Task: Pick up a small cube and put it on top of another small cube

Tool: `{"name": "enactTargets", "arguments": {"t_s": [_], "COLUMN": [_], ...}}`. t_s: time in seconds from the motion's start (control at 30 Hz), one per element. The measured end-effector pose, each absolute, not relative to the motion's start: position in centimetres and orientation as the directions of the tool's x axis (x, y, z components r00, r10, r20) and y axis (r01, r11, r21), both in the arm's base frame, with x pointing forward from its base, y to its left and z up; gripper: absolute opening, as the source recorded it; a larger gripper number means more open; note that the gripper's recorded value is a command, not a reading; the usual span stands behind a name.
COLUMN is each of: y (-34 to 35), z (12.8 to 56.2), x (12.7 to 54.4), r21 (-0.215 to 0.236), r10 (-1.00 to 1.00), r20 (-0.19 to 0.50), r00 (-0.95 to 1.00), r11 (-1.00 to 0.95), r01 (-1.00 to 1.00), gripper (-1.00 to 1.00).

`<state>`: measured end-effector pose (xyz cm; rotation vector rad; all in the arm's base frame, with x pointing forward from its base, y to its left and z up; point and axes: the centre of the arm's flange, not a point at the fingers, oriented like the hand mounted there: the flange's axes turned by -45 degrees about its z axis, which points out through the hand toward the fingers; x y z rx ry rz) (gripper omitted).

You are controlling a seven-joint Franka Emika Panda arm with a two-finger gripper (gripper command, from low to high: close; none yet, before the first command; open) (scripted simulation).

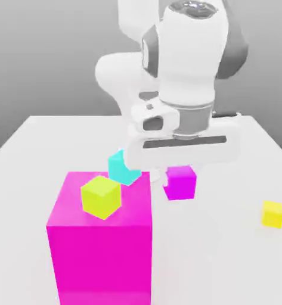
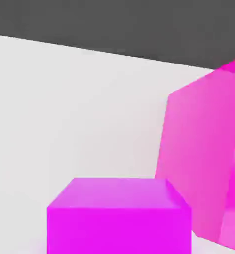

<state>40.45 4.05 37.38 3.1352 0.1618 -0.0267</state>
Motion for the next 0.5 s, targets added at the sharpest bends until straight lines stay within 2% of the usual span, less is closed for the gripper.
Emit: {"name": "enactTargets", "arguments": {"t_s": [0.2,0.27,0.37,0.4,0.5], "y": [-1.8,-2.7,-3.0,-3.0,-3.0], "z": [44.5,43.6,39.8,39.0,39.0], "x": [37.0,36.4,36.2,36.2,36.2], "r21": [0.007,-0.003,-0.006,-0.006,-0.006], "r10": [-0.015,-0.035,-0.041,-0.042,-0.042], "r20": [-0.009,-0.002,0.0,0.0,0.0], "r00": [1.0,0.999,0.999,0.999,0.999], "r11": [-1.0,-0.999,-0.999,-0.999,-0.999], "r01": [-0.015,-0.035,-0.041,-0.042,-0.042], "gripper": [-1.0,-1.0,-1.0,1.0,1.0]}}
